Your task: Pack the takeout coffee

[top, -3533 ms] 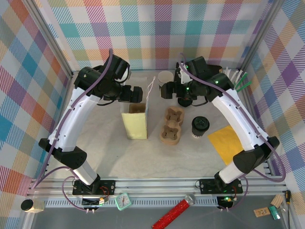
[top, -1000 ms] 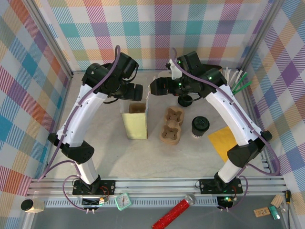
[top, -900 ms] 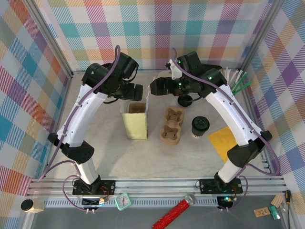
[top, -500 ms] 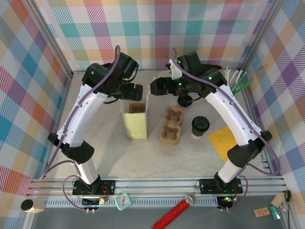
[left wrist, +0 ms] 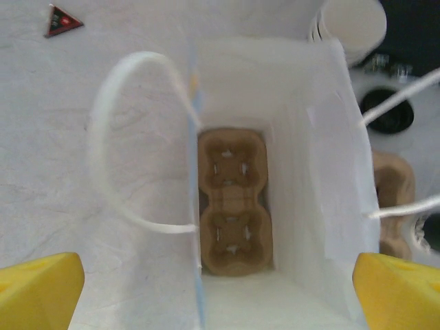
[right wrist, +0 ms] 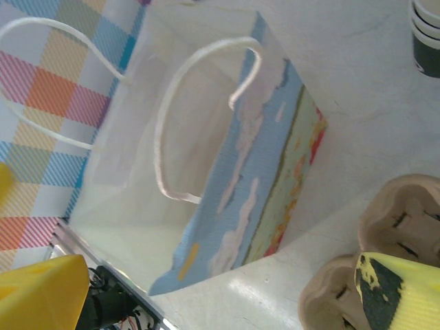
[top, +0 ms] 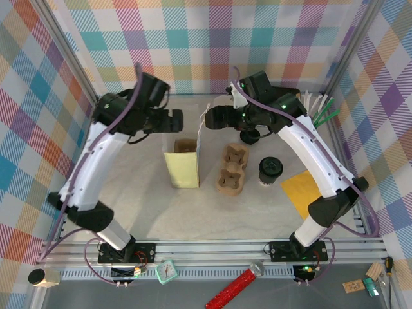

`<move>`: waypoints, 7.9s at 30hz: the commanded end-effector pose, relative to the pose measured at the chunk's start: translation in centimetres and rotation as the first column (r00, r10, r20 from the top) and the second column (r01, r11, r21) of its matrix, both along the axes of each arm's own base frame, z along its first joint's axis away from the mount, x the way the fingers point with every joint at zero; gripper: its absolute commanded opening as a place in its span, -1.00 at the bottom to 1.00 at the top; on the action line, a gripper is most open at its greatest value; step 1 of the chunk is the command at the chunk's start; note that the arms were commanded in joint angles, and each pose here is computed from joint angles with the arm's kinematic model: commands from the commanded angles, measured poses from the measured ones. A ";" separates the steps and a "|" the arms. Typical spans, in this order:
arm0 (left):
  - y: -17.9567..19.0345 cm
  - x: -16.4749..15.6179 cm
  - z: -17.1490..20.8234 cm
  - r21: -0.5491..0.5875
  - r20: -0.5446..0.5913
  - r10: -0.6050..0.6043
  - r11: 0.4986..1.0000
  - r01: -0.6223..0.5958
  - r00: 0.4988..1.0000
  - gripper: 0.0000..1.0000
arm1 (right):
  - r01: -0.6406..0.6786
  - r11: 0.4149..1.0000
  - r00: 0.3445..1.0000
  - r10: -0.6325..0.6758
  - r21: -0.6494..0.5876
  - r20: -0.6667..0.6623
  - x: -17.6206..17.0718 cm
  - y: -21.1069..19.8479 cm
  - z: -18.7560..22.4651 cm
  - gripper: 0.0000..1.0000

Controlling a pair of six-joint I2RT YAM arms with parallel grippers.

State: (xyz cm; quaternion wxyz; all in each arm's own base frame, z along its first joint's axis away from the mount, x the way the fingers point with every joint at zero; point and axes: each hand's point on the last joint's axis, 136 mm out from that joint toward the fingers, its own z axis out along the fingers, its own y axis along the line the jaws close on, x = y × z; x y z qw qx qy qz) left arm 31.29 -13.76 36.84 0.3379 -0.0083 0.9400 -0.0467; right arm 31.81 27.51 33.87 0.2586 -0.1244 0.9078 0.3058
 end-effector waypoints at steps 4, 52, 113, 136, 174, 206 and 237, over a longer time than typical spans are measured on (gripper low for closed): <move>4.0 -0.1 2.3 -0.231 0.126 0.131 0.968 -0.099 0.983 0.99 | 0.160 0.986 0.987 -0.160 -0.050 -0.001 -0.2 -4.6 -0.4 0.99; 3.9 0.7 -4.9 -0.345 -0.064 0.110 0.930 -0.125 0.992 0.99 | 0.246 0.783 0.827 -0.477 -0.572 -0.298 -3.5 -20.0 -19.8 0.72; 3.4 0.3 -5.4 -0.356 -0.095 0.080 0.928 -0.109 0.992 0.99 | 0.155 0.765 0.825 -0.448 -0.625 -0.344 -4.3 -18.7 -22.4 0.53; 2.7 1.7 -5.4 -0.371 -0.092 0.067 0.924 -0.096 0.994 0.99 | 0.226 0.796 0.850 -0.442 -0.561 -0.286 -3.6 -18.1 -18.7 0.42; 2.1 2.6 -5.4 -0.394 -0.094 0.056 0.915 -0.088 0.994 1.00 | 0.290 0.896 0.938 -0.335 -0.338 -0.084 -3.3 -16.2 -4.7 0.40; 1.5 3.1 -5.2 -0.420 -0.087 0.044 0.904 -0.077 0.995 0.97 | 0.223 0.969 0.974 -0.216 -0.106 0.073 -0.5 -10.2 4.5 0.38; -1.8 7.1 -0.1 -0.355 0.130 -0.044 0.931 0.088 0.991 -1.00 | 0.155 0.988 0.970 -0.152 -0.001 0.190 -0.9 -6.9 9.1 0.36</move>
